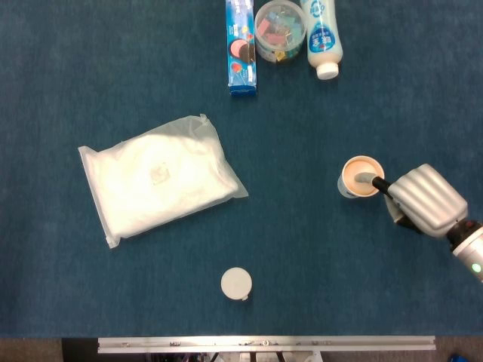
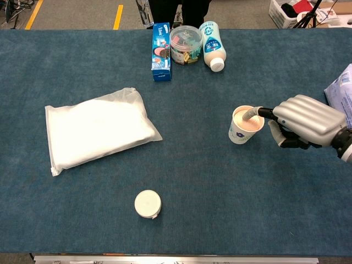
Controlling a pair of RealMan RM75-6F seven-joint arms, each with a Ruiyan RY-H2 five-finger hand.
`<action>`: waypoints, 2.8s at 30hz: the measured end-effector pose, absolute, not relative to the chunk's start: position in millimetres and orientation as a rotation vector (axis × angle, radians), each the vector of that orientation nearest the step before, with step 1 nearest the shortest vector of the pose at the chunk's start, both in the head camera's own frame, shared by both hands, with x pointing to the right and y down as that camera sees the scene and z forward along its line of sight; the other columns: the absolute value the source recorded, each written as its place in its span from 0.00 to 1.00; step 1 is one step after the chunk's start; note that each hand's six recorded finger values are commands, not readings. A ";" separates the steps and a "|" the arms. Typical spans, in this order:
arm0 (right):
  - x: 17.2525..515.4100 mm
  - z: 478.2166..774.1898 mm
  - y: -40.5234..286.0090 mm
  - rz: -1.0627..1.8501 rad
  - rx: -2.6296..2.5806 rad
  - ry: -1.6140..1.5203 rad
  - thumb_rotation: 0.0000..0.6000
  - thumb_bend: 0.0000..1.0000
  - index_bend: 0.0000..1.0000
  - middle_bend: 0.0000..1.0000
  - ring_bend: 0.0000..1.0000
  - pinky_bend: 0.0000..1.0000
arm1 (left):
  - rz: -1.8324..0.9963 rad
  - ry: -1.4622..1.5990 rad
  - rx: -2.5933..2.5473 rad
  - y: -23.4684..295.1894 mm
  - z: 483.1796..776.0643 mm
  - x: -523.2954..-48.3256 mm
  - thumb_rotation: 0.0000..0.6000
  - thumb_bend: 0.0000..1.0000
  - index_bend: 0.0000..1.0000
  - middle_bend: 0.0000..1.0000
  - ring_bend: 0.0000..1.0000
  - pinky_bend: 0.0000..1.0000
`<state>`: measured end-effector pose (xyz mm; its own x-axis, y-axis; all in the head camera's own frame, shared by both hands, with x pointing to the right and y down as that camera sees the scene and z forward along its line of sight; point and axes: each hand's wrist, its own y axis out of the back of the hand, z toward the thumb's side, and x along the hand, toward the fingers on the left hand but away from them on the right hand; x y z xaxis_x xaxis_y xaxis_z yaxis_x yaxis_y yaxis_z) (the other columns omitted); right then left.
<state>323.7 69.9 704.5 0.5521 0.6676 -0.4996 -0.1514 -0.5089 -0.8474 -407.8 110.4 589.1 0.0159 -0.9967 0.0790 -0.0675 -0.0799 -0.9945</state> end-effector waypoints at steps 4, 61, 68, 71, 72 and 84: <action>320.4 697.0 70.8 1.032 -1.843 -0.443 1.00 1.00 0.25 1.00 1.00 1.00 | -1.226 1.210 -1.325 110.3 589.5 -407.9 1.00 0.06 0.64 0.68 0.45 0.57; 339.1 694.3 72.8 1.122 -1.808 -0.422 1.00 1.00 0.32 1.00 1.00 1.00 | -1.238 1.203 -1.323 110.1 592.2 -408.9 1.00 0.06 0.64 0.68 0.45 0.57; 339.1 683.5 70.4 1.072 -1.799 -0.466 1.00 1.00 0.32 1.00 1.00 1.00 | -1.237 1.208 -1.323 109.7 591.7 -409.4 1.00 0.06 0.64 0.68 0.45 0.57; 343.0 677.5 68.7 1.049 -1.791 -0.497 1.00 1.00 0.32 1.00 0.95 1.00 | -1.235 1.210 -1.324 109.4 591.6 -409.3 1.00 0.06 0.64 0.68 0.45 0.57; 345.2 675.7 68.3 1.046 -1.786 -0.504 1.00 1.00 0.32 1.00 0.93 1.00 | -1.234 1.210 -1.325 109.3 591.6 -409.1 1.00 0.06 0.64 0.68 0.45 0.57; 385.6 660.6 74.4 1.140 -1.729 -0.548 1.00 0.36 0.32 0.57 0.43 0.55 | -1.225 1.201 -1.353 107.6 597.2 -405.2 1.00 0.06 0.64 0.68 0.45 0.57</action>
